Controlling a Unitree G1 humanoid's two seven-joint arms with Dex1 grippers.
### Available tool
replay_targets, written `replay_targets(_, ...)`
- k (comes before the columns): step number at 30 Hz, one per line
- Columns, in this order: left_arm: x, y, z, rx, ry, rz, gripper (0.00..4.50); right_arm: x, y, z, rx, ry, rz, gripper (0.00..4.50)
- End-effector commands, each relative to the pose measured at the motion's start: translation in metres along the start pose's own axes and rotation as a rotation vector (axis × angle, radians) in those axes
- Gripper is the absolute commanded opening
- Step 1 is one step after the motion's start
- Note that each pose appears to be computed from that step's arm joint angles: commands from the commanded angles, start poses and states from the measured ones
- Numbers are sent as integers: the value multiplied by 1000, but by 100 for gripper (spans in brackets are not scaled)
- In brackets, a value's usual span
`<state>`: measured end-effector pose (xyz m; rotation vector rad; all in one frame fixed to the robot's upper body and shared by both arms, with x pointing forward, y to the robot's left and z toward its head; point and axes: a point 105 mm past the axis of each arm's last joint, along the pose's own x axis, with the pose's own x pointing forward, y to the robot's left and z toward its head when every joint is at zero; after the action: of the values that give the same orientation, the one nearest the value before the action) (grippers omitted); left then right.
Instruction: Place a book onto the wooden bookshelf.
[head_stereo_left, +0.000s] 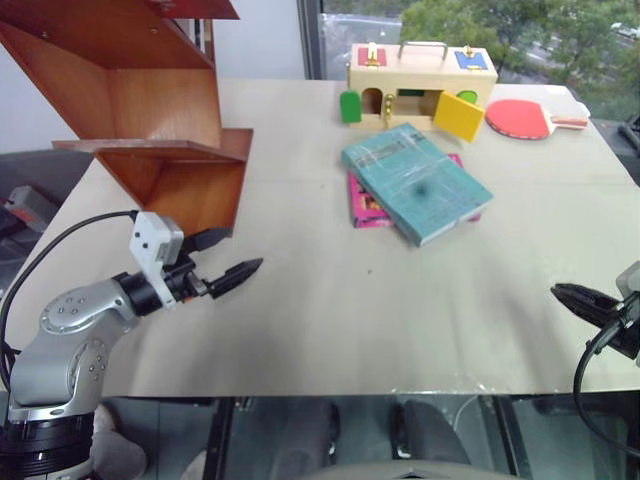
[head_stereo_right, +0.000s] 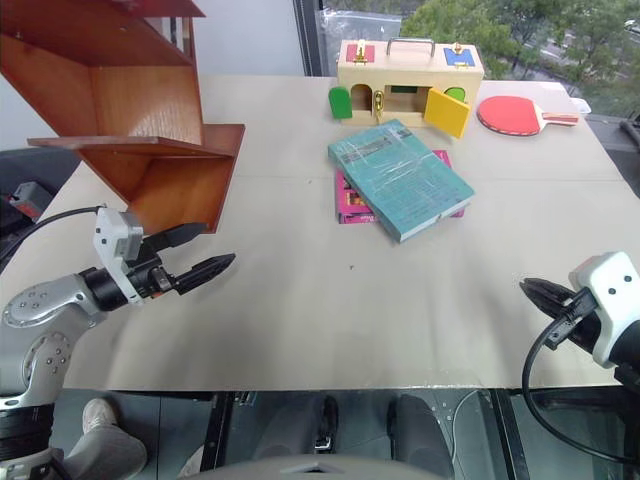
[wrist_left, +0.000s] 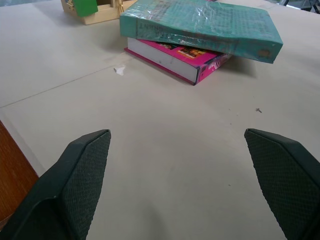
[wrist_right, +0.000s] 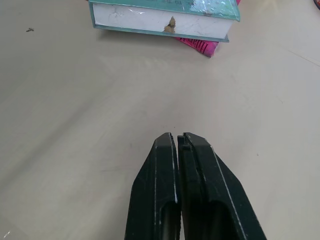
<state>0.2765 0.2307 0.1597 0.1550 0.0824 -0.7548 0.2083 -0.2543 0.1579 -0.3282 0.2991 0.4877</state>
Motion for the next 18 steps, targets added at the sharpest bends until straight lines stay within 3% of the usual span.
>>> replay_targets(1,1,-3,15,45,-36,-14,450,6,7,19,-36,-60,28,28)
replay_targets(4,8,-5,15,39,-45,-19,450,19,12,30,-44,-109,52,116)
replay_targets(9,10,-7,16,32,-50,-18,450,22,3,34,-55,-117,-4,362)
replay_targets(15,19,-18,22,20,-87,-46,450,46,-11,43,-122,-114,-92,362)
replay_targets(16,22,-22,24,22,-98,-66,450,55,-18,44,-55,-117,-97,362)
replay_targets(18,25,-31,28,29,-114,-108,450,72,-31,51,-13,-128,-115,274)
